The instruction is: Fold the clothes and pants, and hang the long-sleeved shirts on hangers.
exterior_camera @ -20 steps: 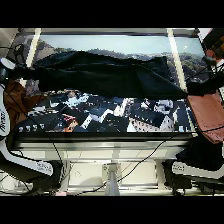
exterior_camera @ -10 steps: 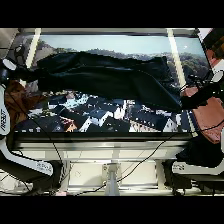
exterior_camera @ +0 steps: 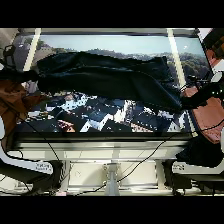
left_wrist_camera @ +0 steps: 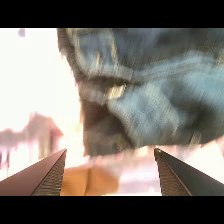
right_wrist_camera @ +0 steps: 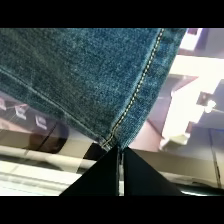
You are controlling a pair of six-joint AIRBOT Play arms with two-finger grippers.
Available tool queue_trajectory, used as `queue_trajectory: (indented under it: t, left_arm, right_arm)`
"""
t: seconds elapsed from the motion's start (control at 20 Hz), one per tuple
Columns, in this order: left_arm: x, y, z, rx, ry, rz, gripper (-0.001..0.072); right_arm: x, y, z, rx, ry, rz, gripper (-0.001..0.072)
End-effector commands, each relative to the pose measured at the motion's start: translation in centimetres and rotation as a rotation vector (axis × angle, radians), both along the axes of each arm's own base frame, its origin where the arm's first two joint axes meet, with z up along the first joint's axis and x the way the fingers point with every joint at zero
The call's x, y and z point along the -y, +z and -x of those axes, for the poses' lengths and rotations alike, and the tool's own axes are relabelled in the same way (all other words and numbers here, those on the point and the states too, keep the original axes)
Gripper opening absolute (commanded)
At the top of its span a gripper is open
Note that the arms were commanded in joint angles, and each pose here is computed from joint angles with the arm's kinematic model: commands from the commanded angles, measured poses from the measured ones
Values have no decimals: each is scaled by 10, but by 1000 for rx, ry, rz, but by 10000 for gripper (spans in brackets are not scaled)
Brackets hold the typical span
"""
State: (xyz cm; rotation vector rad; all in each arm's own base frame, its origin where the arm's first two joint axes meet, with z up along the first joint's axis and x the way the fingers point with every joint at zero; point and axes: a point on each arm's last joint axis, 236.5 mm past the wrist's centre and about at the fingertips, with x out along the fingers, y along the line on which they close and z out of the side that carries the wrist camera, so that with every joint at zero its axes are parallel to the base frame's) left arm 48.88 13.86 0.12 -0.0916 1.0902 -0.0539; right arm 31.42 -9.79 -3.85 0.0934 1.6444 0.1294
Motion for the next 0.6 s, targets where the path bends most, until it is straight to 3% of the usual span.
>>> queue_trajectory:
  t: [0.0,0.2,0.55]
  left_arm:
    - [3,-20,28,-98,-78,96,595]
    - [5,-51,24,-107,-154,134,617]
    - [9,-94,-9,-34,-85,223,616]
  right_arm:
    - [3,-1,-10,41,-4,15,21]
    - [4,-1,-14,56,-7,18,21]
    - [3,-1,-13,54,-7,16,21]
